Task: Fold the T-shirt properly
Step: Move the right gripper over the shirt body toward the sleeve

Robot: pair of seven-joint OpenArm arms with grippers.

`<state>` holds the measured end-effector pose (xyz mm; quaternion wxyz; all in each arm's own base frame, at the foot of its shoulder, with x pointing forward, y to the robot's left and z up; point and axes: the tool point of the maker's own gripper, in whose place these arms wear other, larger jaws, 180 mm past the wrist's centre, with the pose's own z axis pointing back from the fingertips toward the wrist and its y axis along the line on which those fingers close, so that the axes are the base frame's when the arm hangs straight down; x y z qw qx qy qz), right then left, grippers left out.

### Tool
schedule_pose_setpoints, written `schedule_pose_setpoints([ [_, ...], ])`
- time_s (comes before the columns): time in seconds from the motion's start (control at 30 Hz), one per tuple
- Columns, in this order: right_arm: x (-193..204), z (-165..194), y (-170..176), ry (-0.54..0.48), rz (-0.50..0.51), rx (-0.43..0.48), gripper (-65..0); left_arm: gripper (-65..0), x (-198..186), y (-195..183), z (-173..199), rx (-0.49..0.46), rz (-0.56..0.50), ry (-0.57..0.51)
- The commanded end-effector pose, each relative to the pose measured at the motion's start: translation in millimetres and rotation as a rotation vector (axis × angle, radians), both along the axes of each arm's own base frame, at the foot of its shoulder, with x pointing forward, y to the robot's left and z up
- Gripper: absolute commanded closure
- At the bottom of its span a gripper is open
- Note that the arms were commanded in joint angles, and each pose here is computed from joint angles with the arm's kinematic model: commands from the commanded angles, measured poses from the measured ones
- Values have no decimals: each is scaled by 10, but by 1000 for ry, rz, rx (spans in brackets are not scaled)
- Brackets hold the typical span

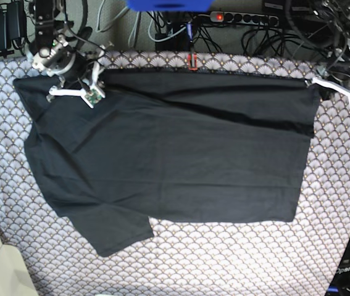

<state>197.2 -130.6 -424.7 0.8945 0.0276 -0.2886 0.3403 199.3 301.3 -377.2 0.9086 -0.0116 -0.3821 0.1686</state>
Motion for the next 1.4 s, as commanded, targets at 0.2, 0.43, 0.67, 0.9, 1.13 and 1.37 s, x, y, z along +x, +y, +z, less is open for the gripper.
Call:
schedule_pose_setpoints([
  [0.2, 155, 221, -35, -81, 22, -17, -22, 0, 63, 34, 117, 19, -4, -42],
  [0.43, 283, 386, 61, -135, 133, -56, -21, 0, 63, 34, 117, 19, -4, -42],
  [0.67, 354, 366, 292, -166, 308, -184, -21, 0, 58, 34, 114, 19, -4, -41],
  [0.9, 555, 413, 534, -238, 440, -296, -21, 0, 14, 30, 95, 19, -4, -33],
  [1.13, 1008, 452, 284, -266, 428, -385, -21, 0, 1, 33, 87, 18, -3, -27],
  [1.37, 1257, 452, 73, -261, 406, -437, -21, 0, -30, 37, 75, 21, -2, -24],
])
